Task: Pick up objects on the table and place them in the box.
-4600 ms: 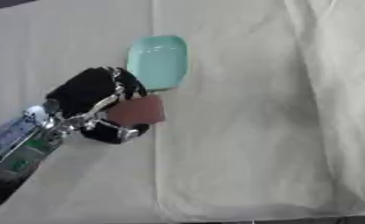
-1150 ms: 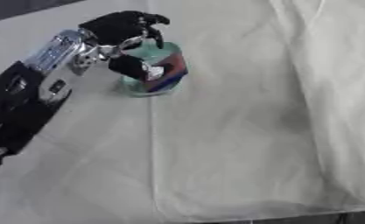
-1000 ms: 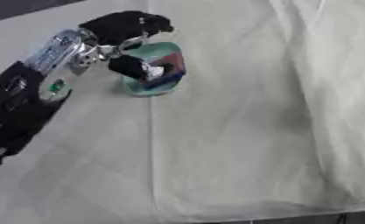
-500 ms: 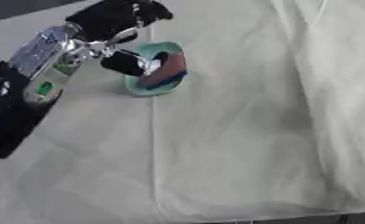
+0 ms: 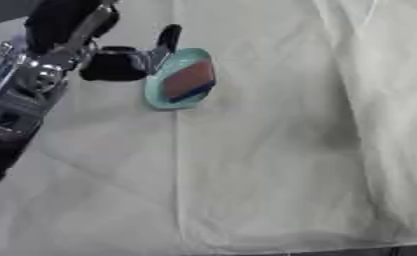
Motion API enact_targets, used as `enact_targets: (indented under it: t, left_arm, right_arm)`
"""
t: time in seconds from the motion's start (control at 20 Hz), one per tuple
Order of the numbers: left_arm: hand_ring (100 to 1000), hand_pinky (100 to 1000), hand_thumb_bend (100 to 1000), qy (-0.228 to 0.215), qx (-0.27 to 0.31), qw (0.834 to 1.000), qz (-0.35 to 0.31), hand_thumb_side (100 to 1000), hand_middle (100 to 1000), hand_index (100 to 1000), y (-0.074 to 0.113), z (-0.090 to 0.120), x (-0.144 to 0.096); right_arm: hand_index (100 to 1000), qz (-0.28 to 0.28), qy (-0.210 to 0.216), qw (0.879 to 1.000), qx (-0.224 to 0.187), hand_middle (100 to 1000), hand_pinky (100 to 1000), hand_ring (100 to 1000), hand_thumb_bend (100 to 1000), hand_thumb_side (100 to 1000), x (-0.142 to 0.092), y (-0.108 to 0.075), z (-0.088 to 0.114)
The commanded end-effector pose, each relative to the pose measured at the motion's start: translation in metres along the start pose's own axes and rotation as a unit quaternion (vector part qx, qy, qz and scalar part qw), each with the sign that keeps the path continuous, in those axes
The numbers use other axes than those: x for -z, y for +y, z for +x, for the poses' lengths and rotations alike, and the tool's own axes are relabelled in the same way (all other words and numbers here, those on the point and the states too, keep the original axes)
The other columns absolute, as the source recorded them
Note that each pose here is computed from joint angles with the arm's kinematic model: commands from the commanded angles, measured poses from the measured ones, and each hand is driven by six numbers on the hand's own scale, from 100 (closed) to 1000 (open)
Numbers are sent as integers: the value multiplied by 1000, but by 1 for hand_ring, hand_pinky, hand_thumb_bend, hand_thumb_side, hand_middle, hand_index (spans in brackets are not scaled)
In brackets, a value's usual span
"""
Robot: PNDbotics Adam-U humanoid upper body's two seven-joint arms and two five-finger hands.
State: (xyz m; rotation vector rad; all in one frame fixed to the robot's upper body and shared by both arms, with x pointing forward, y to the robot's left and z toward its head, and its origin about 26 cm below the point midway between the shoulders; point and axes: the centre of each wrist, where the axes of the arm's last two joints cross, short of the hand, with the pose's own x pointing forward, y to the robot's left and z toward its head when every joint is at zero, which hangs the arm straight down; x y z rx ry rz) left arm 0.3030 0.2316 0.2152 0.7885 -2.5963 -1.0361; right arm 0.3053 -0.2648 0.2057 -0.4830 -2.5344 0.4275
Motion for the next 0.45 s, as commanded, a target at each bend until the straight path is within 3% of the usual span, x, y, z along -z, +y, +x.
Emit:
enact_targets:
  t: [0.05,0.35,0.45]
  left_arm:
    - [770,625,100,-25,-81,995,55,753,782,878,-1,4,-6]
    - [755,591,100,-10,-215,969,118,827,768,864,-29,19,-24]
    - [810,634,100,5,-265,955,130,891,774,845,-41,28,-31]
  right_arm:
    - [792,-3,-12,1000,-6,778,368,577,100,502,3,-5,5]
    - [792,-3,-15,1000,-2,786,367,582,100,501,5,-3,6]
    - [793,-3,-16,1000,0,810,369,598,100,500,5,-2,6]
